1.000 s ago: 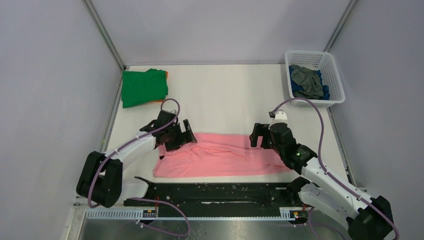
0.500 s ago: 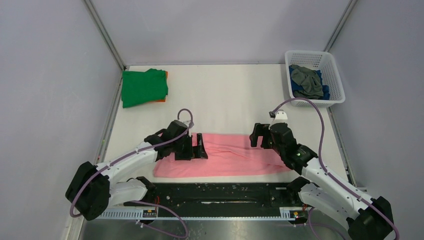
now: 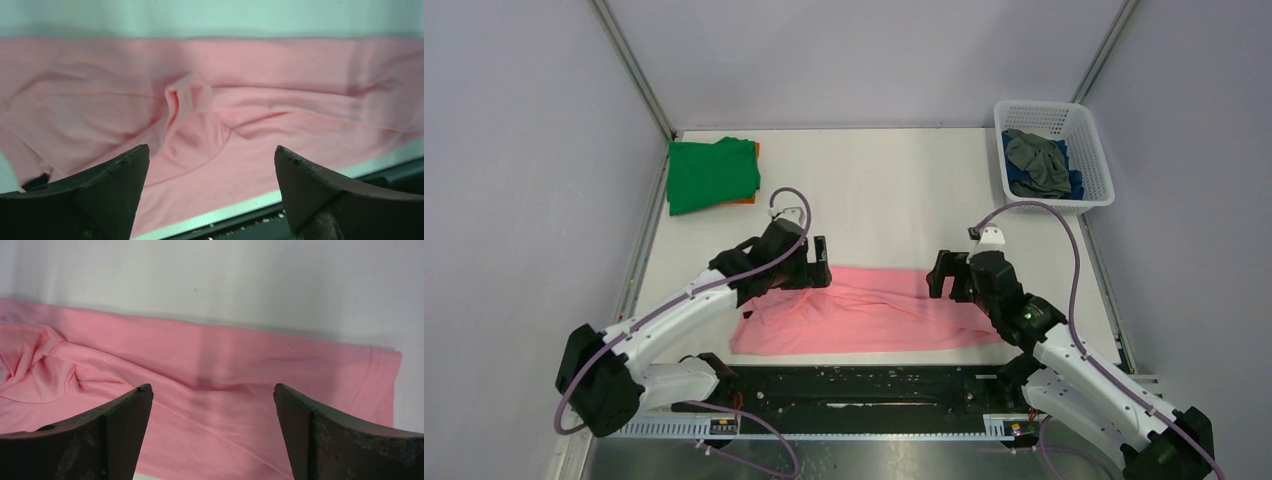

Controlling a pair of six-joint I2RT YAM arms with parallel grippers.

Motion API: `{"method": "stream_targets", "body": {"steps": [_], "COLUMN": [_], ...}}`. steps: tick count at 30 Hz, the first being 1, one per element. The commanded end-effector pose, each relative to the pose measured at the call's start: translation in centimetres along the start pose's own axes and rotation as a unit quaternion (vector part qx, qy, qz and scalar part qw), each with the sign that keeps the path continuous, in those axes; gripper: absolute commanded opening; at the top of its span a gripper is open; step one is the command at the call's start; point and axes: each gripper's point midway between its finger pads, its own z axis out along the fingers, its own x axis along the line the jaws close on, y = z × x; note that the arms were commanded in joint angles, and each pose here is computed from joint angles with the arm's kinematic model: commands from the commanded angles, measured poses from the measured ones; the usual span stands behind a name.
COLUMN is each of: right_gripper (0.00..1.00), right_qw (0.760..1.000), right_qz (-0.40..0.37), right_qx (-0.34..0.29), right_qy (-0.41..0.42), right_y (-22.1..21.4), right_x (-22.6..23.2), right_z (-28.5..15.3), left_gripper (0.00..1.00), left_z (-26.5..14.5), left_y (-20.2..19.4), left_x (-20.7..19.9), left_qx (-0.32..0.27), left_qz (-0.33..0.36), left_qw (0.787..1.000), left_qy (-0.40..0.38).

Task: Fold and stack the t-shirts
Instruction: Fold the other side of the tshirt into a rectangle

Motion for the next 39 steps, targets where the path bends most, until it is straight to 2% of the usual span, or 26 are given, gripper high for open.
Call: {"method": "stream_targets", "body": {"steps": [1, 7, 12, 17, 18, 23, 28, 33, 37, 39], "right_gripper": [0.99, 0.99, 0.99, 1.0, 0.99, 1.0, 0.99, 1.0, 0.99, 0.99], "right_qw": [1.0, 1.0, 1.0, 0.999, 0.999, 0.999, 0.998, 0.998, 0.998, 0.998], "right_qz": [-0.004, -0.009, -0.017, -0.023, -0.023, -0.023, -0.027, -0.027, -0.027, -0.024], "right_qx": [0.006, 0.011, 0.026, 0.039, 0.039, 0.038, 0.049, 0.059, 0.06, 0.06], "right_qy": [-0.004, 0.0, 0.003, -0.008, -0.008, -0.008, -0.016, -0.016, -0.021, -0.026], "right_y": [-0.9, -1.5, -2.1, -2.4, -2.4, -2.4, -2.9, -3.2, -3.2, -3.2], "right_x": [-0.6, -0.8, -0.7, -1.0, -1.0, -1.0, -1.3, -1.2, -1.3, -1.5], "right_z": [-0.5, -0.7, -0.4, -0.4, -0.4, -0.4, -0.1, 0.1, 0.2, 0.3], "left_gripper": [0.9, 0.67, 0.43, 0.03, 0.0, 0.0, 0.05, 0.04, 0.18, 0.3], "left_z": [2.2, 5.0, 6.0, 5.7, 5.5, 3.2, 2.0, 1.7, 0.9, 0.5], "left_y": [1.1, -0.6, -0.7, -2.1, -2.5, -3.7, -5.2, -7.3, -8.7, -9.5], "left_x": [2.4, 5.9, 5.6, 5.5, 5.6, 6.0, 4.2, 3.9, 3.8, 2.8], "left_qx": [0.003, 0.043, 0.044, 0.075, 0.08, 0.091, 0.105, 0.137, 0.158, 0.172], "left_qz": [0.043, 0.052, 0.052, 0.045, 0.039, 0.054, 0.094, 0.123, 0.141, 0.145], "left_qw": [0.995, 0.98, 0.981, 0.981, 0.981, 0.971, 0.968, 0.96, 0.954, 0.956], "left_qy": [0.087, 0.185, 0.181, 0.171, 0.174, 0.216, 0.207, 0.209, 0.211, 0.188]}}
